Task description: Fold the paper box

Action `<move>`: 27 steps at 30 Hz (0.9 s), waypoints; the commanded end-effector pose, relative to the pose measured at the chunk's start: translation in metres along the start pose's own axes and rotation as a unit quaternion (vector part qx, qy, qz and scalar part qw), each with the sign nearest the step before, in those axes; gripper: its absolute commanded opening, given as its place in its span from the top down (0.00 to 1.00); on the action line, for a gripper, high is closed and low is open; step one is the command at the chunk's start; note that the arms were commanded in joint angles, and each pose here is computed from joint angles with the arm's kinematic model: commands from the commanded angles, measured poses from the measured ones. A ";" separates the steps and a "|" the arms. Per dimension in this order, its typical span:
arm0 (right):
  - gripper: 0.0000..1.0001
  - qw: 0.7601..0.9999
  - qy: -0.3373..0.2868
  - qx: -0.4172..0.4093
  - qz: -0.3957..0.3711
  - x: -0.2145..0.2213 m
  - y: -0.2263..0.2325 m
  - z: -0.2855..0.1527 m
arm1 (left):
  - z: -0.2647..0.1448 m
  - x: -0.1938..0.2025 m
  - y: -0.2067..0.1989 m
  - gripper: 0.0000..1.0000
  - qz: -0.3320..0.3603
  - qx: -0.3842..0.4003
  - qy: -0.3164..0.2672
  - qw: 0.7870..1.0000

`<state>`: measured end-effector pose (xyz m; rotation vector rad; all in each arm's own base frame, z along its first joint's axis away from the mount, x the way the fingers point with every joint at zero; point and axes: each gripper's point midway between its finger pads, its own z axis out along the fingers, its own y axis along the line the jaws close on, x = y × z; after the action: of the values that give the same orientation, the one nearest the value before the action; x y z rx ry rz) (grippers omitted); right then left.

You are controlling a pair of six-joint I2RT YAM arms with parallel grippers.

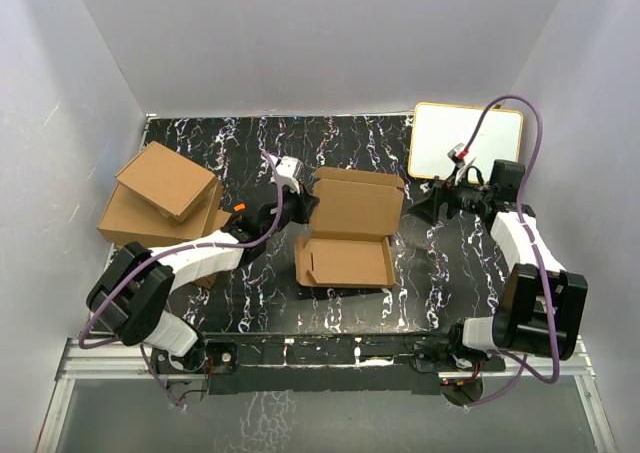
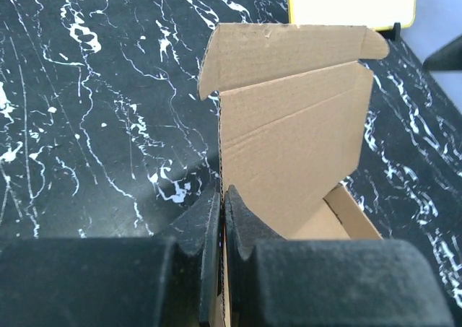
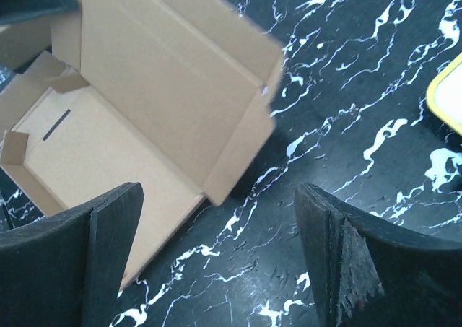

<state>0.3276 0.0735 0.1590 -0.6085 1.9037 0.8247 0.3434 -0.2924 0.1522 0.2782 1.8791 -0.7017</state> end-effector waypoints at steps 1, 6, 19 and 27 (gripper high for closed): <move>0.07 0.996 -0.060 -0.052 -0.041 -0.036 -0.006 -0.002 | -0.016 -0.023 -0.009 1.00 0.070 0.038 -0.055 0.995; 0.07 0.993 -0.064 -0.080 -0.061 -0.023 -0.004 0.004 | -0.024 -0.025 -0.013 1.00 0.110 0.060 -0.082 0.989; 0.08 0.987 -0.062 -0.145 0.006 0.010 0.025 0.025 | -0.024 -0.031 -0.021 1.00 0.126 0.088 -0.112 0.982; 0.30 0.985 -0.056 -0.162 0.032 0.016 0.028 0.031 | -0.020 -0.028 -0.025 1.00 0.117 0.100 -0.109 0.982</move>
<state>0.3131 0.1114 0.1306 -0.6163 1.7938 1.1965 0.3274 -0.2929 0.1744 0.5224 1.6049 -0.6915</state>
